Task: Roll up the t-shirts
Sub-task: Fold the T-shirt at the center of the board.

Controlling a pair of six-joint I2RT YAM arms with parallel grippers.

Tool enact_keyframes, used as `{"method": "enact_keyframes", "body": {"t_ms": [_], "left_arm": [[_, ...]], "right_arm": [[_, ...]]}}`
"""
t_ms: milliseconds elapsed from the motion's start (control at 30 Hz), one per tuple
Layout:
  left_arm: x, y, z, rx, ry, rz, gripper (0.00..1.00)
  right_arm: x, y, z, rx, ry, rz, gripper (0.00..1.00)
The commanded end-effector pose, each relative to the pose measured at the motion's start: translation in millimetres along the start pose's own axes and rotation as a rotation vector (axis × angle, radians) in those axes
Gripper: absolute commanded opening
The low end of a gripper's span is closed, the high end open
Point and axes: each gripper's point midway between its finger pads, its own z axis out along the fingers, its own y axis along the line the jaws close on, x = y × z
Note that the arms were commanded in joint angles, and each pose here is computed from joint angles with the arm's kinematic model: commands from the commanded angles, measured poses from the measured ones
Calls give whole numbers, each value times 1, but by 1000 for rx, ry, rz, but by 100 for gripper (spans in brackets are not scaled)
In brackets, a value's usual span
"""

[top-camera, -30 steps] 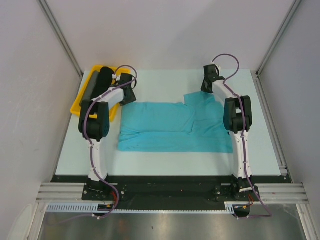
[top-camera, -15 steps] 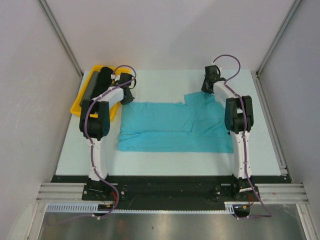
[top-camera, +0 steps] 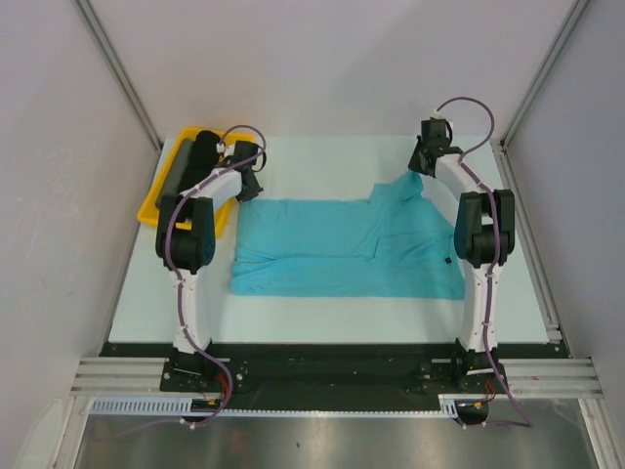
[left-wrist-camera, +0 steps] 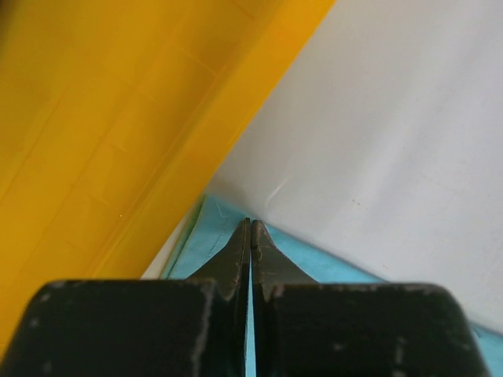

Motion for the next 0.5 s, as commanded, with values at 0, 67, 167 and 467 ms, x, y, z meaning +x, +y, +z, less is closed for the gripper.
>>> {"method": "enact_keyframes", "body": {"t_ms": [0,67,167,467], "left_arm": [[-31,-7,-20,41,-72,-25,0],[-27,-6,-20,43,-65,-25,0],[-31,-6,-27,53,-81,-25,0],[-41,-3,-43,57,-122,-27,0]], "right_arm": [[-49,16,-39,-62,-134,5,4],[-54,19,-47,-79,-150,11,4],[-54,17,-55,-85,-164,16,4],[-55,8,-72,-75,-170,20,4]]}}
